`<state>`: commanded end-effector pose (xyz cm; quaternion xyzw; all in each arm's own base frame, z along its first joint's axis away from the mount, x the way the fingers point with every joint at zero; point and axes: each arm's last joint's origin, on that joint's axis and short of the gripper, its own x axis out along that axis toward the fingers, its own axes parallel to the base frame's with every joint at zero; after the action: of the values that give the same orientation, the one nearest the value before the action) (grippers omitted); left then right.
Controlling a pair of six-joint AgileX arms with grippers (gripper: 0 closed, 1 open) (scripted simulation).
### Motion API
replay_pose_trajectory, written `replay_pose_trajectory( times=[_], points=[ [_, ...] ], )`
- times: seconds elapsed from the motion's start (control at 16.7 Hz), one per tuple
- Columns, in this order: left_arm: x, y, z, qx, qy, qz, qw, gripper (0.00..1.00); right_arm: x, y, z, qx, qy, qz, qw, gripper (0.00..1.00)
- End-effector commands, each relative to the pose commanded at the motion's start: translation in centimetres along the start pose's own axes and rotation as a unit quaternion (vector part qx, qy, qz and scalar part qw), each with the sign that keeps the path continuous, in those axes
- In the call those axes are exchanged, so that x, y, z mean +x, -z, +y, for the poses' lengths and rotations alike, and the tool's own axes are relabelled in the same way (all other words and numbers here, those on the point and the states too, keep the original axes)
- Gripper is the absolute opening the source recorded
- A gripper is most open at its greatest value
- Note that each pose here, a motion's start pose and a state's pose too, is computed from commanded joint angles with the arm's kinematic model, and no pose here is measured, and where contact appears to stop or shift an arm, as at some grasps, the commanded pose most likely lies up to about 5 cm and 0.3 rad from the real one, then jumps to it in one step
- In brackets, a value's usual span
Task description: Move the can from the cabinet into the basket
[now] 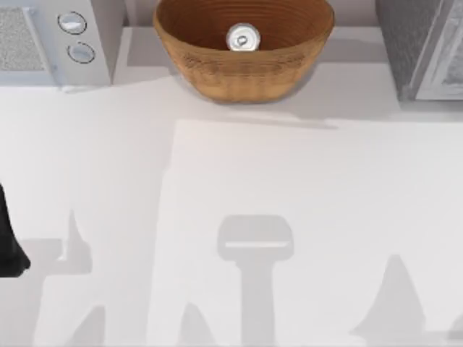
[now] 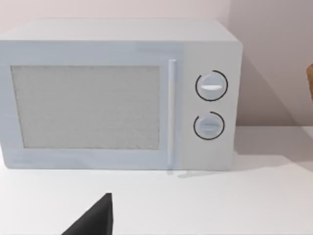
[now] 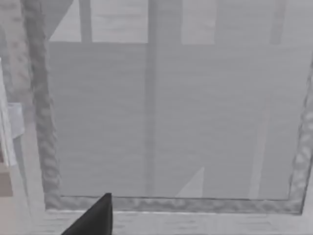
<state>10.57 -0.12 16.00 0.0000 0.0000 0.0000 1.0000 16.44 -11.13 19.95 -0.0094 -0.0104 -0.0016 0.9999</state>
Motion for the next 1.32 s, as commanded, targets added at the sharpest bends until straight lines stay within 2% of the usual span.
replay_pose_trajectory(
  times=[0.42, 0.9, 1.14, 1.32],
  points=[
    [0.0, 0.0, 0.0, 0.000, 0.000, 0.000, 1.000, 1.00, -0.7, 3.5, -8.0, 0.009, -0.002, 0.010, 1.000, 1.00],
    [0.0, 0.0, 0.0, 0.000, 0.000, 0.000, 1.000, 1.00, -1.1, 4.1, -8.8, 0.011, -0.003, 0.012, 1.000, 1.00],
    [0.0, 0.0, 0.0, 0.000, 0.000, 0.000, 1.000, 1.00, -0.2, 2.3, -10.7, 0.005, -0.004, 0.009, 1.000, 1.00],
    [0.0, 0.0, 0.0, 0.000, 0.000, 0.000, 1.000, 1.00, 1.1, -1.1, -13.4, 0.003, -0.003, 0.008, 1.000, 1.00]
  ],
)
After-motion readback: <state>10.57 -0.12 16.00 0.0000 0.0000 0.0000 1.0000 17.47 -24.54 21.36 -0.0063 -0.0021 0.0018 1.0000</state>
